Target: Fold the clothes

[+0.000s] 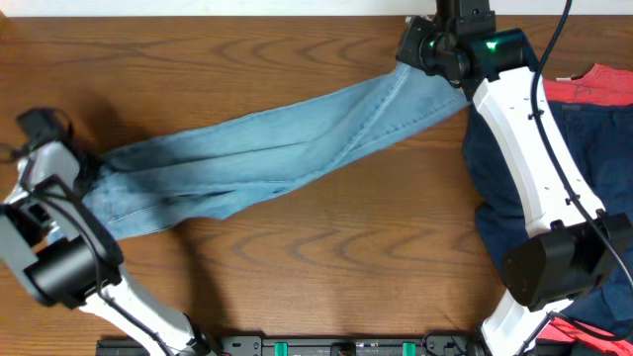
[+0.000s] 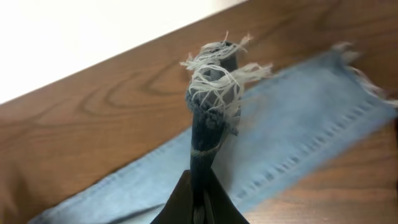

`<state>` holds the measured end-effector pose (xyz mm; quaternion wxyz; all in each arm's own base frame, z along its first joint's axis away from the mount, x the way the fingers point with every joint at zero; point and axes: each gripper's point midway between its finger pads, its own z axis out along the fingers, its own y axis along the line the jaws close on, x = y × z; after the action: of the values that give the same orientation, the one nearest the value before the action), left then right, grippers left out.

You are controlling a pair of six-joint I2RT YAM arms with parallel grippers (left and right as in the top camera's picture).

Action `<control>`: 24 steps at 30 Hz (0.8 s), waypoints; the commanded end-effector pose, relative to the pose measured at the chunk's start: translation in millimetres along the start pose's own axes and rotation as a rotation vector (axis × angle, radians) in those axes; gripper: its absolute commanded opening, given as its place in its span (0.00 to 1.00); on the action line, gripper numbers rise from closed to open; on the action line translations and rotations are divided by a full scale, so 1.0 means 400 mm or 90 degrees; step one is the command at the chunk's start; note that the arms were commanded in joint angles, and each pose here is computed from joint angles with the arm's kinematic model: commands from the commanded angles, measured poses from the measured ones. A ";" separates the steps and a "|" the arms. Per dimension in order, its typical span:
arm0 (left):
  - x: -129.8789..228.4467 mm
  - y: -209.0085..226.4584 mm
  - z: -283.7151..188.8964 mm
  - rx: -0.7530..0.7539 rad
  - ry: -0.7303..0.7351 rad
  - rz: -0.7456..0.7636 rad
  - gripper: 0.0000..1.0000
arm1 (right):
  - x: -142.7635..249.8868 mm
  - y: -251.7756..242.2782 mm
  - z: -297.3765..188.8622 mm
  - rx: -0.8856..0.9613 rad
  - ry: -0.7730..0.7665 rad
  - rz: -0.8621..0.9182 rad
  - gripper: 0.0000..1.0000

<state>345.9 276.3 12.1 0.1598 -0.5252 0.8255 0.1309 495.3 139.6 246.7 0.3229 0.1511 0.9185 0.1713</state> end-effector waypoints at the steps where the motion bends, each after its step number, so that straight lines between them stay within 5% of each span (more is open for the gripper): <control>1: -0.020 -0.048 -0.062 0.002 0.019 0.062 0.06 | -0.027 -0.018 -0.001 0.024 -0.025 0.016 0.04; 11: -0.094 0.087 -0.324 -0.018 0.061 -0.009 0.06 | -0.120 -0.186 -0.022 0.107 -0.073 0.076 0.01; 24: 0.122 0.213 -0.506 -0.049 0.269 0.022 0.06 | -0.159 -0.341 -0.064 0.168 -0.072 0.102 0.01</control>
<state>228.4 200.0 181.4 -0.0216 -0.5369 0.8412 0.0598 501.4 -2.3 235.0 0.3217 0.2756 0.9022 0.0813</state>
